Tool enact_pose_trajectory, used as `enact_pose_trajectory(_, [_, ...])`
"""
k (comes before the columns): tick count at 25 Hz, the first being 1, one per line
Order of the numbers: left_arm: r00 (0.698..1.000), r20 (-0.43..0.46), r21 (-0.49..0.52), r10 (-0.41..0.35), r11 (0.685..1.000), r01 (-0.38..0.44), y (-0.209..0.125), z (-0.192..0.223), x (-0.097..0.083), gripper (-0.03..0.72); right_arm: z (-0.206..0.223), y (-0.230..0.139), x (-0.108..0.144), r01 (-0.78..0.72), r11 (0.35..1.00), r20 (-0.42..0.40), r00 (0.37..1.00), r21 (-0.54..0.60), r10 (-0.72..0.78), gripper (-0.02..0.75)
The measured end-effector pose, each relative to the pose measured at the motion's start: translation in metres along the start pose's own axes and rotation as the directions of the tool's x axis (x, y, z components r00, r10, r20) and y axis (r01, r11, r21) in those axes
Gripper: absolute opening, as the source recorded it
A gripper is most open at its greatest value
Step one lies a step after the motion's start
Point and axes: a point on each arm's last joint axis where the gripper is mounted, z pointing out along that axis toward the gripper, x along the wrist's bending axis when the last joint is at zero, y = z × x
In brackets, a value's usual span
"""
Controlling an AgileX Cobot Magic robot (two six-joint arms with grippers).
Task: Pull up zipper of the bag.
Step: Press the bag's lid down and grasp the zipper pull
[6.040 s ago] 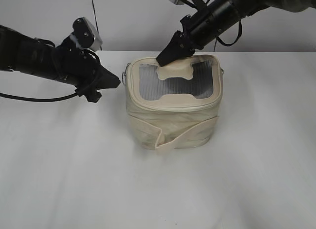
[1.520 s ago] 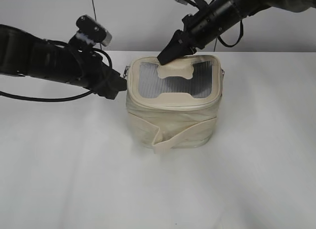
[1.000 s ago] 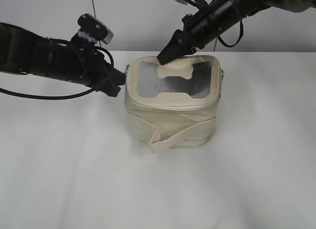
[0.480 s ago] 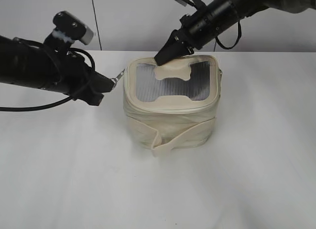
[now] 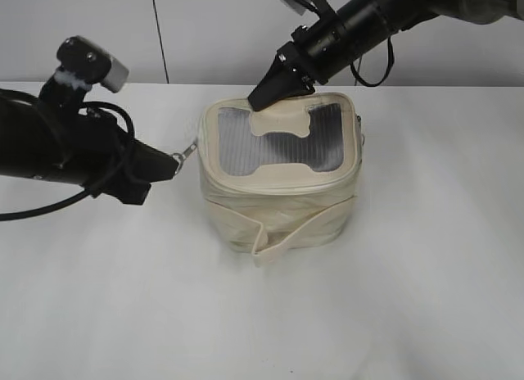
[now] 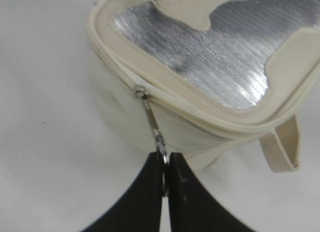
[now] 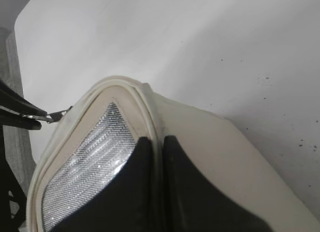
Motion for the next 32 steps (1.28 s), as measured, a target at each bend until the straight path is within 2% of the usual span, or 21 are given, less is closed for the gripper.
enact_pose_trajectory(5, [0.995, 0.091, 0.029, -0.043, 0.999, 0.04, -0.02, -0.007, -0.017, 0.011, 0.0, 0.0, -0.001, -0.057, 0.998, 0.005, 0.998, -0.006, 0.057, 0.043])
enact_pose_trajectory(10, [0.986, 0.142, 0.043, -0.089, 0.996, 0.084, -0.029, -0.009, -0.027, 0.011, 0.001, 0.0, -0.001, -0.125, 0.992, 0.004, 0.992, -0.007, 0.125, 0.043])
enact_pose_trajectory(15, [0.979, 0.199, 0.048, -0.051, 0.998, 0.042, -0.023, 0.001, -0.059, 0.014, 0.001, 0.001, -0.001, -0.165, 0.986, -0.001, 0.986, -0.019, 0.165, 0.043])
enact_pose_trajectory(21, [0.986, 0.168, 0.044, 0.018, 0.999, -0.026, -0.004, 0.022, -0.096, 0.022, 0.001, 0.0, -0.001, -0.17, 0.985, -0.005, 0.985, -0.018, 0.17, 0.043])
enact_pose_trajectory(25, [0.982, 0.183, 0.036, 0.034, 0.998, -0.042, 0.006, 0.034, -0.105, 0.023, 0.001, 0.0, -0.001, -0.17, 0.985, -0.005, 0.985, -0.018, 0.17, 0.043])
enact_pose_trajectory(27, [0.984, 0.176, 0.044, 0.006, 0.999, -0.014, 0.005, 0.035, -0.104, 0.029, 0.001, 0.0, -0.002, -0.171, 0.985, -0.004, 0.985, -0.019, 0.171, 0.05])
enact_pose_trajectory(29, [0.981, 0.19, 0.052, -0.023, 0.999, 0.014, 0.005, 0.034, -0.104, 0.071, 0.0, 0.002, -0.003, -0.183, 0.982, -0.002, 0.983, -0.037, 0.183, 0.102])
enact_pose_trajectory(32, [0.962, 0.271, 0.056, -0.033, 0.998, 0.018, 0.005, 0.029, -0.109, 0.249, -0.005, 0.006, -0.004, -0.218, 0.973, -0.026, 0.976, -0.082, 0.216, 0.281])
